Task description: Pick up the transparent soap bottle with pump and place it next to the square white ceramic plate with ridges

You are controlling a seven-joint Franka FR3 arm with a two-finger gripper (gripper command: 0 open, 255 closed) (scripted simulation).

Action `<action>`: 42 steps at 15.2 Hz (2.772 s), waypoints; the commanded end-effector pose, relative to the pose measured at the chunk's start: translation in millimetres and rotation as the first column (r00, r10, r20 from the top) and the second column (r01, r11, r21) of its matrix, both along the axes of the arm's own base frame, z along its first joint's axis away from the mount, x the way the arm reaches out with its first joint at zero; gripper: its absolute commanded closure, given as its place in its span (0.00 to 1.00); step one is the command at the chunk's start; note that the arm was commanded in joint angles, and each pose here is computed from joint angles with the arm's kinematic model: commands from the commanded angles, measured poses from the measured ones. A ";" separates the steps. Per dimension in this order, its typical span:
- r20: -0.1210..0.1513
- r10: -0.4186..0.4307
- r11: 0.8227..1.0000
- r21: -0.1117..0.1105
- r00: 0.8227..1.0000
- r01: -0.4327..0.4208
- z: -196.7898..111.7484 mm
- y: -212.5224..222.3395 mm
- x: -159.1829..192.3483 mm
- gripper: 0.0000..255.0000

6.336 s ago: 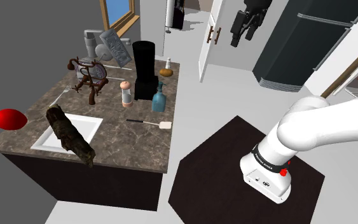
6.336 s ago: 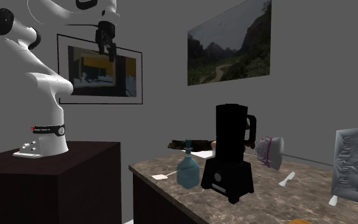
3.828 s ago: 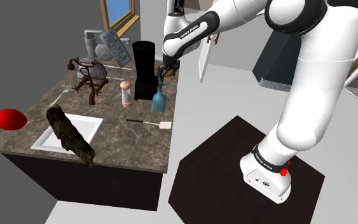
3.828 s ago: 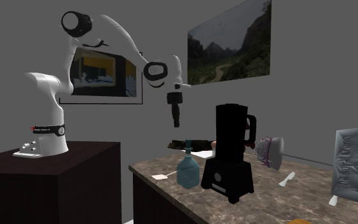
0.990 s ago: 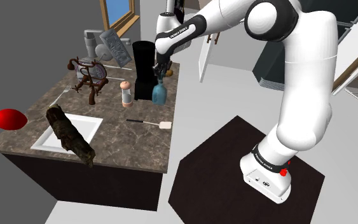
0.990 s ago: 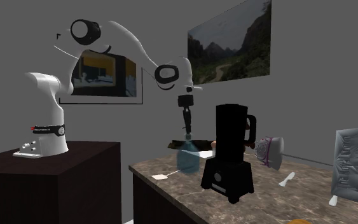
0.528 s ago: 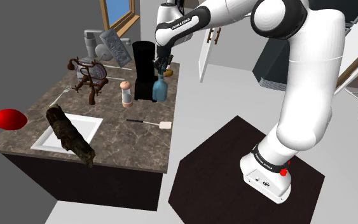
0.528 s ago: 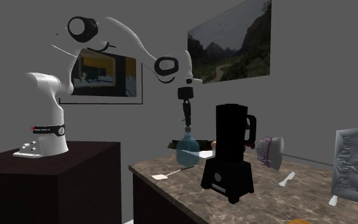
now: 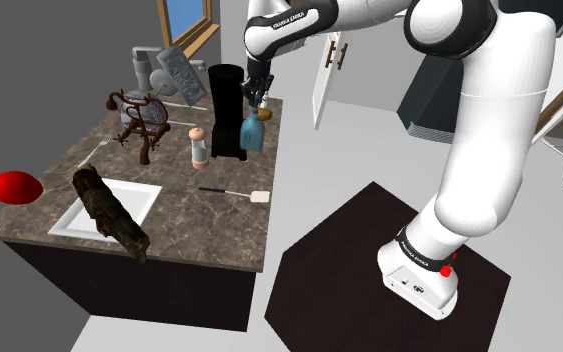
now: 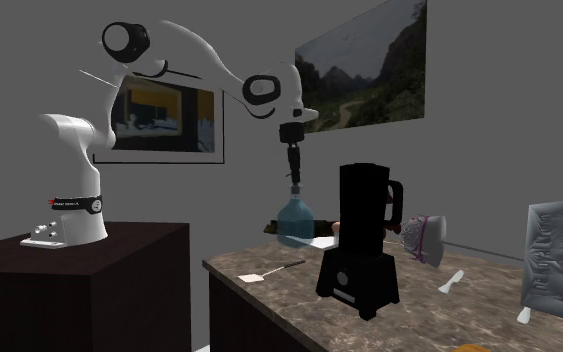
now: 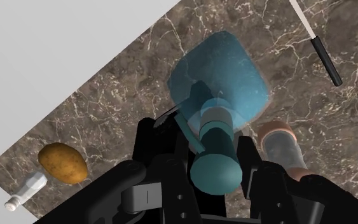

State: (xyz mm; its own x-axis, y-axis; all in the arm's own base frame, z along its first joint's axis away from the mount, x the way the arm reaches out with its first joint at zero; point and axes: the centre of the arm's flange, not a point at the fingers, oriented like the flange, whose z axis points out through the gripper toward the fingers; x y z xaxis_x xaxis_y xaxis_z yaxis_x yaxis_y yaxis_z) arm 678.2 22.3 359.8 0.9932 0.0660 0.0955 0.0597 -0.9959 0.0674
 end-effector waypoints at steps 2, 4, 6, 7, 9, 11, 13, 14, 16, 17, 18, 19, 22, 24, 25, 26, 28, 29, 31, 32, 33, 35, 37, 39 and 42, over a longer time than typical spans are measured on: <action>0.000 0.000 1.000 0.000 1.000 0.000 16.9 0.6 -0.1 1.00; 0.000 0.000 1.000 0.000 1.000 0.000 27.4 0.6 -0.1 1.00; 0.000 0.000 1.000 0.000 1.000 0.000 38.0 0.6 -0.1 1.00; 0.000 0.000 1.000 0.000 1.000 0.000 43.3 0.6 -0.1 1.00; 0.000 0.000 1.000 0.000 1.000 0.000 53.8 0.6 -0.1 1.00; 0.000 0.000 1.000 0.000 1.000 0.000 64.4 0.6 -0.1 1.00; 0.000 0.000 1.000 0.000 1.000 0.000 74.9 0.6 -0.1 1.00; 0.000 0.000 1.000 0.000 1.000 0.000 80.2 0.6 -0.1 1.00; 0.000 0.000 1.000 0.000 1.000 0.000 90.8 0.6 -0.1 1.00; 0.000 0.000 1.000 0.000 1.000 0.000 96.1 0.6 -0.1 1.00; 0.000 0.000 1.000 0.000 1.000 0.000 101.3 0.6 -0.1 1.00; 0.000 0.000 1.000 0.000 1.000 0.000 106.6 0.6 -0.1 1.00; 0.000 0.000 1.000 0.000 1.000 0.000 122.5 0.6 -0.1 1.00; 0.000 0.000 1.000 0.000 1.000 0.000 133.0 0.6 -0.1 1.00; 0.000 0.000 1.000 0.000 1.000 0.000 138.3 0.6 -0.1 1.00; 0.000 0.000 1.000 0.000 1.000 0.000 143.6 0.6 -0.1 1.00; 0.000 0.000 1.000 0.000 1.000 0.000 151.0 0.6 -0.1 1.00; 0.000 0.000 1.000 0.000 1.000 0.000 151.1 13.5 -3.0 1.00; 0.000 0.000 1.000 0.000 1.000 0.000 151.3 39.2 -9.0 1.00; 0.000 0.000 1.000 0.000 1.000 0.000 151.3 52.1 -12.0 1.00; 0.000 0.000 1.000 0.000 1.000 0.000 151.4 64.9 -15.0 1.00; 0.000 0.000 1.000 0.000 1.000 0.000 151.5 90.7 -21.0 1.00; 0.000 0.000 1.000 0.000 1.000 0.000 151.7 116.4 -26.9 1.00; 0.000 0.000 1.000 0.000 1.000 0.000 151.8 142.1 -32.9 1.00; 0.000 0.000 1.000 0.000 1.000 0.000 152.1 180.7 -41.9 1.00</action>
